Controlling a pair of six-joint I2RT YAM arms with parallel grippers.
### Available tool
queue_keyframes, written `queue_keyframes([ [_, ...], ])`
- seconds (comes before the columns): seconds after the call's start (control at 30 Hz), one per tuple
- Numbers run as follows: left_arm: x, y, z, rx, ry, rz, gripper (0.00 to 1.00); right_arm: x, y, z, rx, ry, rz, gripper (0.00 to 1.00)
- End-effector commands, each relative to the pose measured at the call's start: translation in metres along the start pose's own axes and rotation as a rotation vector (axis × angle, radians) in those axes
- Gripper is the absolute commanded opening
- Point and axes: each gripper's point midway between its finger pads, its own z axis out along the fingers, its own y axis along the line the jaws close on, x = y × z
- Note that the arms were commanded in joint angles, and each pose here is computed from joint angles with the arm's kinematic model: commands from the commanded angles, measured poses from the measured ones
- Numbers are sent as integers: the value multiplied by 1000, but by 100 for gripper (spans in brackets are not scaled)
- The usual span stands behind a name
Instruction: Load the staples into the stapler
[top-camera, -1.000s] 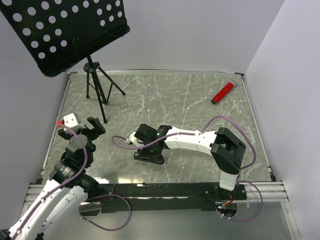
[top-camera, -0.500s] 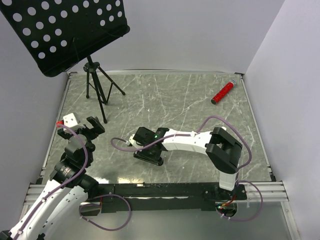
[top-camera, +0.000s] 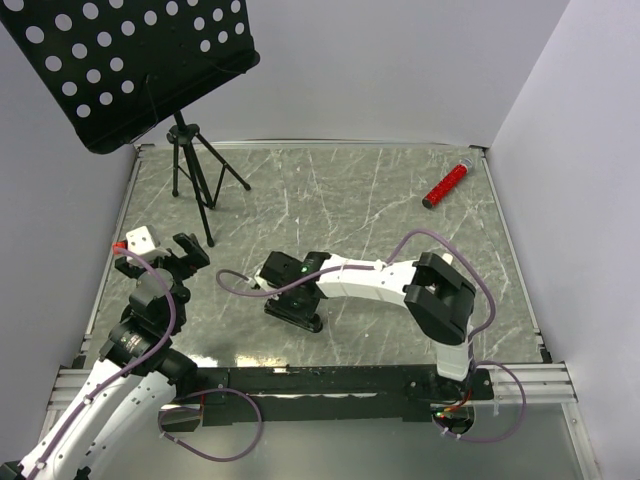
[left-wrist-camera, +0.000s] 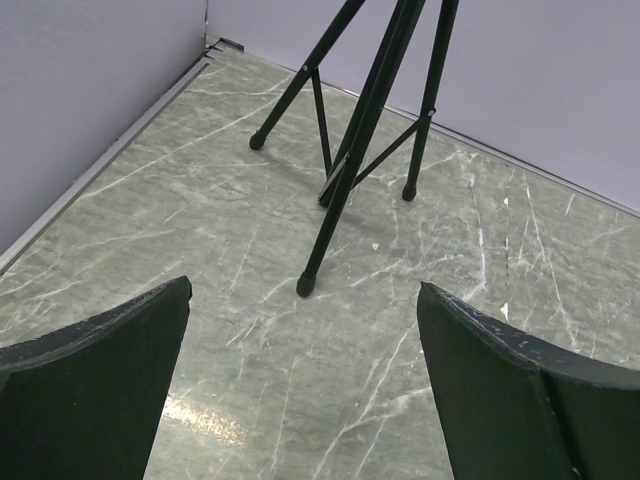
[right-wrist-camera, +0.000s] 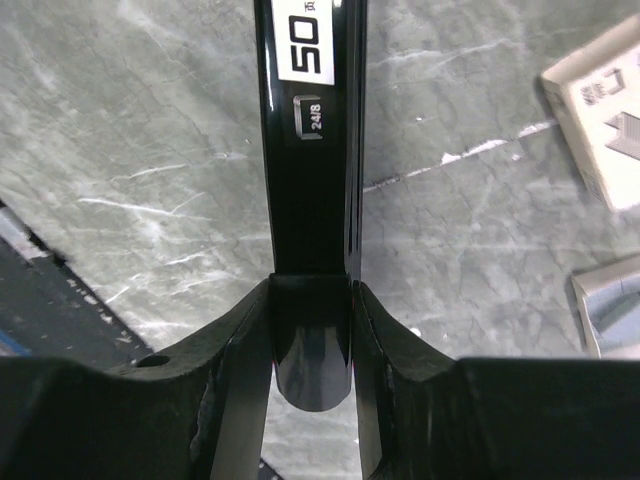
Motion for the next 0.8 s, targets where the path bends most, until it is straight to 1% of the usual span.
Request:
queue_keyframes([
  [0.0,-7,-1,0,8,-27,-8,99,-4,-7,-27,35,24,51,0],
  [0.07,-8,-1,0,10,-32,-15,99,-17,-14,-43,51,-17,79,0],
  [0.1,-8,0,0,8,-33,-15,99,-16,-18,-48,61,-13,88,0],
  [0.23,-10,0,-1,11,-39,-20,99,-28,-32,-73,79,-81,144,0],
  [0.3,-9,0,-1,12,-37,-19,99,-26,-46,-81,93,-104,223,0],
  [0.33,-9,0,-1,11,-36,-20,99,-27,-57,-91,127,-139,276,0],
  [0.43,-10,0,-1,12,-38,-22,99,-11,-88,-104,176,-167,426,0],
  [0.5,-10,0,-1,11,-40,-25,100,5,-120,-116,264,-183,528,0],
  [0.57,-11,0,-2,12,-43,-28,99,28,-141,-117,330,-153,634,0],
  [0.6,-11,0,-2,12,-44,-29,99,40,-157,-121,357,-158,728,0],
  [0.63,-12,0,-2,11,-45,-30,100,56,-165,-118,376,-137,783,0],
  [0.67,-12,1,-2,11,-48,-34,99,64,-175,-117,402,-146,830,0],
  [0.7,-12,2,-2,7,-46,-31,99,77,-191,-123,433,-168,926,0],
  [0.73,-12,2,-2,5,-46,-34,99,93,-195,-116,448,-147,974,0],
  [0.77,-12,2,-2,4,-47,-35,99,96,-202,-115,449,-179,1018,0],
])
